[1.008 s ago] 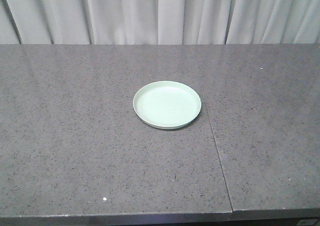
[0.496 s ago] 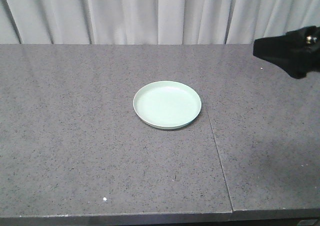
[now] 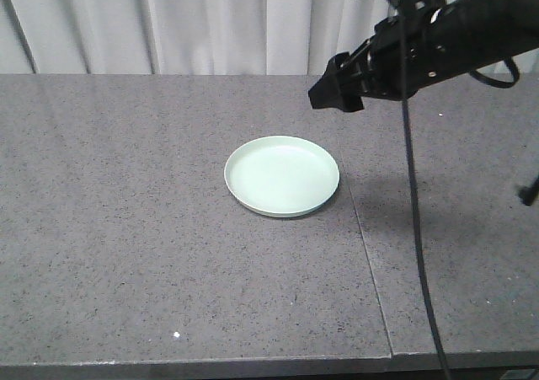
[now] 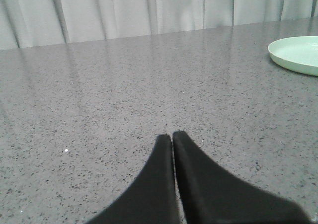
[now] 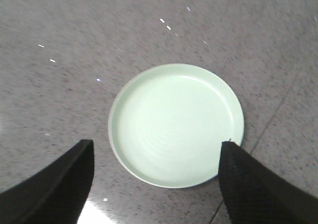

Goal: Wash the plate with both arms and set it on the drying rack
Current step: 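Lower the right gripper onto the rim of the pale green plate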

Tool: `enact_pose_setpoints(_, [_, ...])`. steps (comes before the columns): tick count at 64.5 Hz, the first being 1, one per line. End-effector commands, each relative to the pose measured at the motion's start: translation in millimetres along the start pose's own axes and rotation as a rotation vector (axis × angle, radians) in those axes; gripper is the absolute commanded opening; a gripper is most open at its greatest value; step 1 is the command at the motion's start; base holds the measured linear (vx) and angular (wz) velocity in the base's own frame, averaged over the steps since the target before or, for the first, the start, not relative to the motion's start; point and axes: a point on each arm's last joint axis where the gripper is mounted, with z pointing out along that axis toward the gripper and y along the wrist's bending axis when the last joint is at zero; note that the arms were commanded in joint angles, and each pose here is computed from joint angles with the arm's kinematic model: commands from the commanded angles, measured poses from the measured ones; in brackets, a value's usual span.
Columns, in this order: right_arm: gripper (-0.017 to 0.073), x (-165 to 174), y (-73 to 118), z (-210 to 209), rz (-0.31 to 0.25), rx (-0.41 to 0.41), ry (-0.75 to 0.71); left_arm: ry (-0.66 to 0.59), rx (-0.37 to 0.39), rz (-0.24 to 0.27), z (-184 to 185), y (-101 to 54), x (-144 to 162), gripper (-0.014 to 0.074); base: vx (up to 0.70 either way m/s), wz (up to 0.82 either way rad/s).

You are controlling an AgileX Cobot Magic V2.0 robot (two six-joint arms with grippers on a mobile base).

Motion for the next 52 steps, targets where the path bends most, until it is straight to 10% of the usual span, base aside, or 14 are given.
enact_pose_setpoints(1, [0.0512,-15.8,-11.8,8.1,0.033,0.097,-0.028,-0.108,0.016,-0.008,-3.4,-1.5,-14.2,-0.0006,0.00,0.00])
enact_pose_setpoints(52, [0.0512,1.5,-67.5,136.6,0.084,0.213,0.260,-0.108,0.016,-0.008,-3.4,-1.5,-14.2,-0.0006,0.00,0.00])
